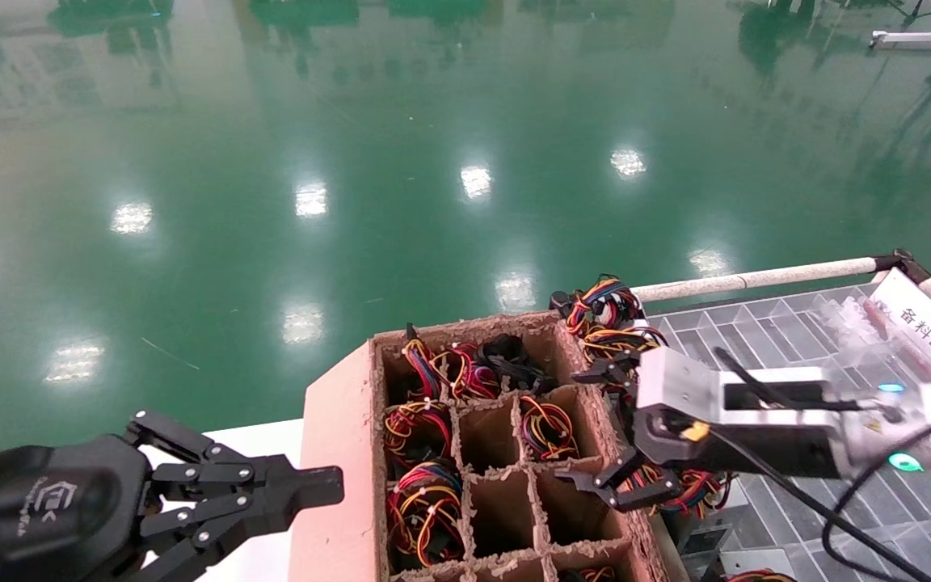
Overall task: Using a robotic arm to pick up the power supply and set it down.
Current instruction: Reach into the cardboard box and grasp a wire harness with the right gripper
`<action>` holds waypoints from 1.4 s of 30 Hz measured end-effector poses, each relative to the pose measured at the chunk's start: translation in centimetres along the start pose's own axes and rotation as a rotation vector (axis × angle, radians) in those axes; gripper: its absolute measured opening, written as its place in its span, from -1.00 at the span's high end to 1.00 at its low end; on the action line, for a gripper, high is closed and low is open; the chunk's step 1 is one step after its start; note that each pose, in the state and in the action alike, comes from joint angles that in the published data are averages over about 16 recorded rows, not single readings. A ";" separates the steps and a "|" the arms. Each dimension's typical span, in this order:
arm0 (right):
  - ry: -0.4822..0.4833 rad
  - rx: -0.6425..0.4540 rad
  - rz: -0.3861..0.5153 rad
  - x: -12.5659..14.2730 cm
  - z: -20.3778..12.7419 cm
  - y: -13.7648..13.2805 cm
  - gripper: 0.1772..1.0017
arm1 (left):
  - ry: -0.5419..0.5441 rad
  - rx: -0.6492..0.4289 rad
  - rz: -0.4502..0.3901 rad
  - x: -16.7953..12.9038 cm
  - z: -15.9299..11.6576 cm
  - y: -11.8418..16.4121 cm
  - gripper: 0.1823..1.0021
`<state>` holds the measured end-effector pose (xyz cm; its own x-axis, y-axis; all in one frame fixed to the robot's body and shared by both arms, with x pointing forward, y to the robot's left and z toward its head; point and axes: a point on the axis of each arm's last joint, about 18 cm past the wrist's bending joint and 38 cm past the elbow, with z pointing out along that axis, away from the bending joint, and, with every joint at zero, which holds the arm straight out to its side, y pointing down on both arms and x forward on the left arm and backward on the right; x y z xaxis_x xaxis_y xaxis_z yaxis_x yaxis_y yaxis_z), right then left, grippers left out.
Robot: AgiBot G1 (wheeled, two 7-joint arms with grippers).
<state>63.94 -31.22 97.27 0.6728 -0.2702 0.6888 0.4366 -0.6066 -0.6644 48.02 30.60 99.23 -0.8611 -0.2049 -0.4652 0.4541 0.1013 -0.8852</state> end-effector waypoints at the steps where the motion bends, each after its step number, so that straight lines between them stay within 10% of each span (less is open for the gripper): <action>1: -0.003 -0.007 -0.008 0.3 0.4 0.0 -0.99 | 0.000 0.000 0.000 0.0 0.0 0.0 0.96; 19: 0.015 -0.052 -0.098 3.6 6.6 -0.9 -0.60 | 0.000 0.000 0.000 0.0 0.0 0.0 0.98; 42: 0.085 -0.108 -0.097 5.2 7.9 -0.1 0.61 | 0.000 0.000 0.000 0.0 0.0 0.0 0.98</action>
<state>72.10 -26.69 98.57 0.5761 -0.2659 0.7729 0.4268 -0.7086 -0.5619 48.02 30.60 99.23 -0.8611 -0.2049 -0.4652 0.4541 0.1013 -0.8852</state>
